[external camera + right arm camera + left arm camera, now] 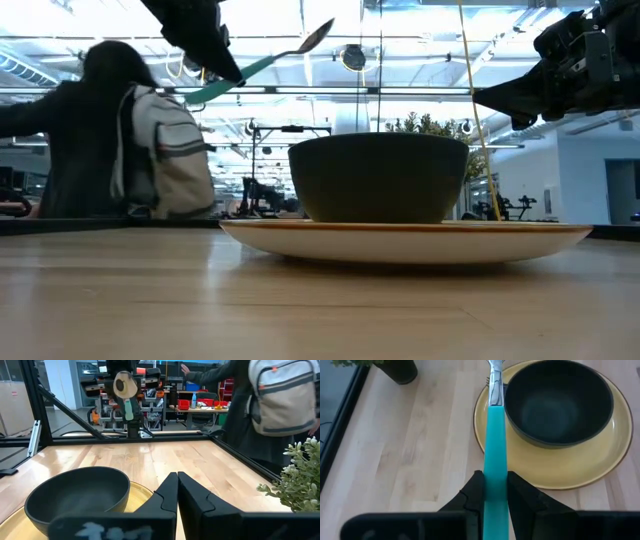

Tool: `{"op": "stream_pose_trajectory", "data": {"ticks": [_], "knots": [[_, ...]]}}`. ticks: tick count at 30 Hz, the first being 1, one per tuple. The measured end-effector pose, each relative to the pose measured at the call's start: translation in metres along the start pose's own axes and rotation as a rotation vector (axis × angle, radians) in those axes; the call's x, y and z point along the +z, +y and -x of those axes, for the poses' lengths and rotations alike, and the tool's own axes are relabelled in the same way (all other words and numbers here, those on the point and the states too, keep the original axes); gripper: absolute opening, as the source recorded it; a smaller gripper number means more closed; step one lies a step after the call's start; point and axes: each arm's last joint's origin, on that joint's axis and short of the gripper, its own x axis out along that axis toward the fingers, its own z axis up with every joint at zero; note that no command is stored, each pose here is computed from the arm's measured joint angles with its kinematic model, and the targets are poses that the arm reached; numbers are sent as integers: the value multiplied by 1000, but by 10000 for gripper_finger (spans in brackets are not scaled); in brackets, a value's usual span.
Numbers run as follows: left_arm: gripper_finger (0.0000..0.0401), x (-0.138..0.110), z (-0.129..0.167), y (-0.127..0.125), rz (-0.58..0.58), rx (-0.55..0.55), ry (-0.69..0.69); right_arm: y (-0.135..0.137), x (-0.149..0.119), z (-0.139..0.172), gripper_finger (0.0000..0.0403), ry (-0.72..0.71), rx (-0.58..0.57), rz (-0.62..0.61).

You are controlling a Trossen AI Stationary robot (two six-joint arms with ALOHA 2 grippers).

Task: Set table place
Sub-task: Put the blue spoon into the black bowl

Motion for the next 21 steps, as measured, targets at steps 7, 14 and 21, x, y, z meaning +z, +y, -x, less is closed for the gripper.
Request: {"op": "stream_pose_trajectory", "data": {"ticks": [7, 14, 21], "knots": [[56, 0, 0, 1, 4, 3, 4, 0, 0, 0, 0, 0, 0, 1], [56, 0, 0, 0, 5, 1, 3, 0, 0, 0, 0, 0, 0, 2], [56, -4, 0, -2, -12, -84, 44, 0, 0, 0, 0, 0, 0, 3]]}}
